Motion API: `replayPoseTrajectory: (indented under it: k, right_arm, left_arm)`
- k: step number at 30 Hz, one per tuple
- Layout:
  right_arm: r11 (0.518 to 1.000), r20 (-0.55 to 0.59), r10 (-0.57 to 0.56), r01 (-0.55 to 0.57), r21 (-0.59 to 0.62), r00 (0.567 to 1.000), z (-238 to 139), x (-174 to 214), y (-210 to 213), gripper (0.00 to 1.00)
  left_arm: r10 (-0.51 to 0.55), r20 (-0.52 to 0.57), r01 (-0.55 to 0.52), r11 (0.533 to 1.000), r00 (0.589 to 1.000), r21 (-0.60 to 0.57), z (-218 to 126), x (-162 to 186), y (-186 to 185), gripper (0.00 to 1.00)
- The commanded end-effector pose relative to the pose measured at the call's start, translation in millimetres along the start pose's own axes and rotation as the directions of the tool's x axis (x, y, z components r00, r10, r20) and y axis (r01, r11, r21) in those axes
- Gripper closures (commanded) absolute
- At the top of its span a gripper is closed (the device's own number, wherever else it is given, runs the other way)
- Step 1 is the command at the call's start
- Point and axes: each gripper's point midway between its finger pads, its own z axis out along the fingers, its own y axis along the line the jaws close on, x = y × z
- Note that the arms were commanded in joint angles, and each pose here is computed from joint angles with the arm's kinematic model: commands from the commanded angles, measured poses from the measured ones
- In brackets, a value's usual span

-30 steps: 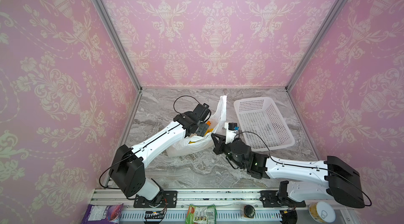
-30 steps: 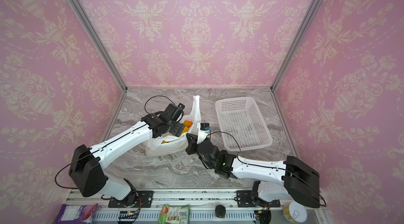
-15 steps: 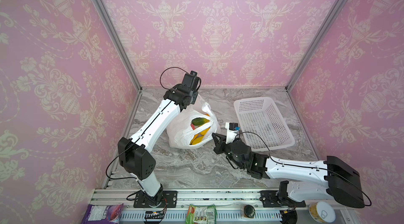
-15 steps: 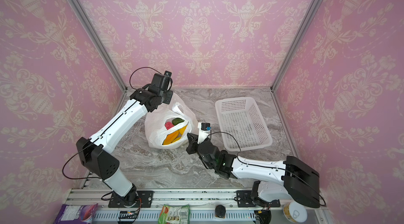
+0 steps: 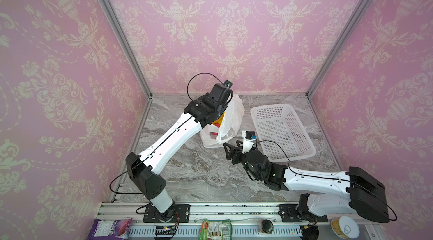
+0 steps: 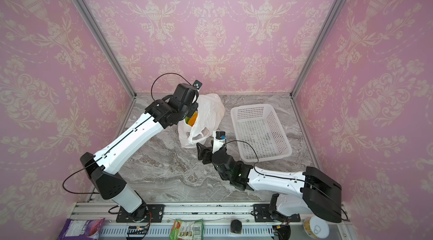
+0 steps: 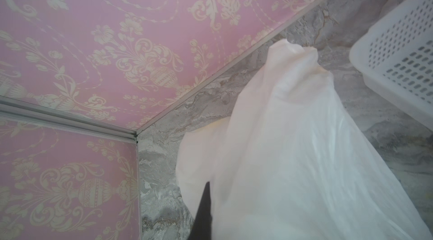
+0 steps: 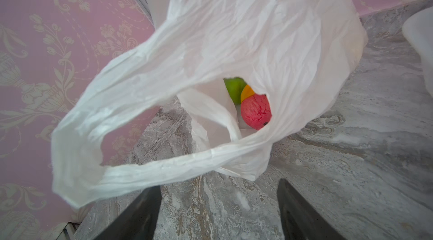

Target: Untie the knot of the plastic bag and take out the fruit

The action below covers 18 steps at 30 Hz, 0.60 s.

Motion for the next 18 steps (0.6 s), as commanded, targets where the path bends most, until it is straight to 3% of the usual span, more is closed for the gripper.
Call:
replayPoseTrajectory:
  k: [1,7,12,14,17,18]
  right_arm:
    - [0.993,0.048,-0.101,0.097,0.07,0.994,-8.6,-25.9,-6.3,0.12]
    - [0.959,0.041,-0.28,0.282,-0.042,0.959,-13.1,-29.3,21.8,0.05]
    - [0.931,0.017,-0.359,0.357,0.071,0.933,-7.9,-32.1,12.9,0.07]
    - [0.917,0.007,-0.38,0.376,0.133,0.925,-6.5,-35.2,5.0,0.19]
    - [0.902,0.007,-0.396,0.388,0.191,0.918,-7.7,-41.0,-2.5,0.6]
    - [0.901,0.011,-0.396,0.386,0.199,0.918,-8.6,-42.9,-3.8,0.69]
  left_arm:
    - [-0.082,0.05,0.081,0.996,0.995,0.025,-16.6,8.0,7.1,1.0]
    - [-0.119,0.023,0.115,0.987,0.993,0.115,-13.5,31.9,-15.9,1.0]
    - [-0.117,-0.008,0.117,0.987,0.993,0.112,-3.9,41.4,-22.3,1.0]
    - [-0.118,-0.006,0.118,0.986,0.993,0.115,-3.3,42.2,-23.3,0.99]
    - [-0.116,-0.005,0.116,0.988,0.993,0.106,-1.5,43.3,-22.9,0.97]
    - [-0.118,-0.004,0.118,0.988,0.993,0.099,-1.5,43.1,-21.7,0.95]
